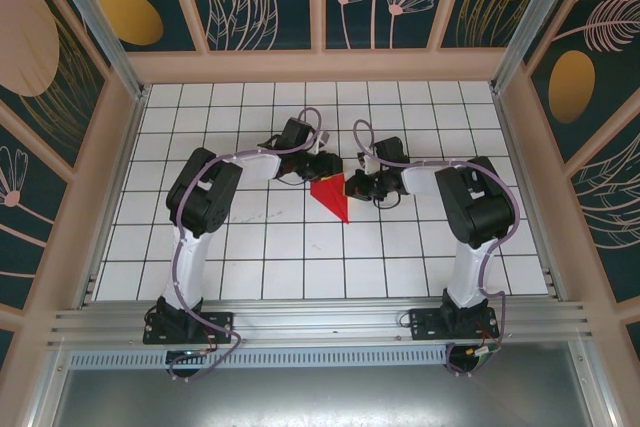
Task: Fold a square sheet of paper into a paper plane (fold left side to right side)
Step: Fourth fold the wing at the center of the table.
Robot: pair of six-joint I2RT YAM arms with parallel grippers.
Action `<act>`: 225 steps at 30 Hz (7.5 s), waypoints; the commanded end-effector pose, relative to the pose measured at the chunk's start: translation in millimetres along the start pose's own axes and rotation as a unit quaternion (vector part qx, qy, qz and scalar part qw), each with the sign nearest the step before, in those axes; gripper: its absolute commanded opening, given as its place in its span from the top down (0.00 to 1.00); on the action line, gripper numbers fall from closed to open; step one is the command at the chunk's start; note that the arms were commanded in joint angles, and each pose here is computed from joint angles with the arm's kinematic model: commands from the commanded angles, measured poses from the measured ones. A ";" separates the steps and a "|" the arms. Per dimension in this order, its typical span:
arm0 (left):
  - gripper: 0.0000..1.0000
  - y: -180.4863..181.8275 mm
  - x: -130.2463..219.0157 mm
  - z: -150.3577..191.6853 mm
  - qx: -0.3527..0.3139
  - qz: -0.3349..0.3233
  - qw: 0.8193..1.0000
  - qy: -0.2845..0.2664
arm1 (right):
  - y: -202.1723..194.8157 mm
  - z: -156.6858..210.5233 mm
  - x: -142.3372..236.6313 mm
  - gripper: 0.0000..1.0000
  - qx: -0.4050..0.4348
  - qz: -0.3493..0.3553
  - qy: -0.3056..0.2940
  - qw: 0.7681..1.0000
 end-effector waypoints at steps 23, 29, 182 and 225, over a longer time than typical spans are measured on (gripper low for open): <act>0.62 77.9 -11.1 26.7 0.025 -0.095 0.995 0.007 | 30.3 -19.5 56.1 0.66 0.041 0.040 -0.048 0.997; 0.62 76.0 -9.3 25.7 0.022 -0.095 0.995 0.004 | 72.2 1.3 37.0 0.82 0.026 -0.076 -0.009 0.997; 0.68 26.3 3.5 31.0 0.002 -0.016 1.000 -0.006 | -26.9 79.1 -5.9 1.00 -0.023 0.147 0.160 0.976; 0.67 52.8 34.5 -111.1 0.019 -0.066 0.990 -0.120 | -33.2 87.3 -4.7 1.00 -0.021 0.160 0.174 0.971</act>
Point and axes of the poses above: each hand's point on the last joint's axis, 136 mm out from that joint toward the fingers, its own x axis back along the fingers, its own y axis along the line the jaws close on, z = x × y, the point moved 2 cm from there along x, back along the fingers, and after that the axes turned 15 degrees about x, right-handed, at the moved point
